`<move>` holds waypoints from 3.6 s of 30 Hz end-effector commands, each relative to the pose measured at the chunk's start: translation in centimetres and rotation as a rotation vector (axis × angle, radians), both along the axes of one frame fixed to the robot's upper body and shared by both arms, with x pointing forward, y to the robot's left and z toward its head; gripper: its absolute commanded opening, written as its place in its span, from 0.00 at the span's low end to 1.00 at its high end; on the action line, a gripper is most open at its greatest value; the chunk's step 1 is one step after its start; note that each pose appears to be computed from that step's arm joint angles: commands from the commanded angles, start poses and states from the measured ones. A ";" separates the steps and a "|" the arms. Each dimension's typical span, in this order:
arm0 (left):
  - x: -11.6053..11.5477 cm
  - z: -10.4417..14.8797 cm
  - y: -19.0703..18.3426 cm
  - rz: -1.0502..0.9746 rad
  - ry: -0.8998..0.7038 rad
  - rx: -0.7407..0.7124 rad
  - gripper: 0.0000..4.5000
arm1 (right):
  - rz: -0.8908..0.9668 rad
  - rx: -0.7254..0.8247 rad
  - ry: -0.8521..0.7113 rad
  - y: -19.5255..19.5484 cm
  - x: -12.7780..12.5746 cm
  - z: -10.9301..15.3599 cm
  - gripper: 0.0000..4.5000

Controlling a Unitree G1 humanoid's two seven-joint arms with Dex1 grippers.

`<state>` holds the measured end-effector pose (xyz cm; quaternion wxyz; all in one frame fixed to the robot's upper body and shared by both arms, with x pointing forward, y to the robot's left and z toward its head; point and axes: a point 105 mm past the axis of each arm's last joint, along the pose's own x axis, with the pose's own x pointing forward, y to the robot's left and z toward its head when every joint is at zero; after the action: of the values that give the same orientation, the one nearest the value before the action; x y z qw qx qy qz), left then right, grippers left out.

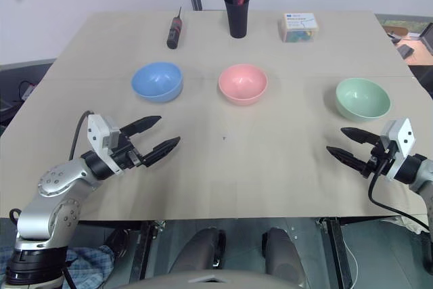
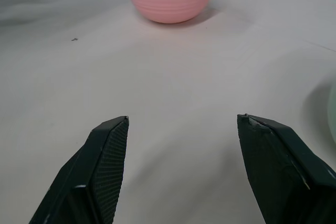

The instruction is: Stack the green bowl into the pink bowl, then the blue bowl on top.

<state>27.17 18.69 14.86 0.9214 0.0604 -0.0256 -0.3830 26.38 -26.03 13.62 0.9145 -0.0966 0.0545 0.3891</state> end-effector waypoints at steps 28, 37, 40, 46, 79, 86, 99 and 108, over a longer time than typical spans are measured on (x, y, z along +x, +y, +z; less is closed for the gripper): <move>-0.1 1.8 -0.6 -0.027 -0.073 -0.030 0.98 | 0.029 -0.027 -0.056 0.7 0.1 0.8 0.77; -0.8 3.2 -0.9 -0.060 -0.117 -0.124 0.98 | 0.094 -0.090 -0.074 2.6 1.8 1.6 0.77; -0.9 4.1 -0.6 -0.050 -0.160 -0.165 0.98 | 0.139 -0.147 -0.099 3.9 3.4 1.8 0.77; -2.7 5.2 -0.7 -0.104 -0.227 -0.243 0.98 | 0.288 -0.211 -0.244 9.8 8.1 4.5 0.77; -4.4 4.8 0.9 0.063 -0.268 -0.212 1.00 | 0.449 -0.540 -0.219 24.6 15.9 3.1 0.31; -3.8 5.0 0.6 0.045 -0.272 -0.218 1.00 | 0.488 -0.572 -0.244 23.9 15.5 2.8 0.02; -2.9 5.0 -0.2 -0.015 -0.255 -0.216 1.00 | 0.749 -0.648 -0.251 20.4 6.3 2.5 0.02; -2.0 5.1 -0.7 -0.070 -0.243 -0.213 1.00 | 0.662 -0.584 -0.215 20.3 5.1 3.1 0.30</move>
<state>25.29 18.17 19.42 0.9039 -0.0033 -0.1712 -0.3921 31.45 -5.50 15.59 0.6652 -0.4018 0.0511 0.6273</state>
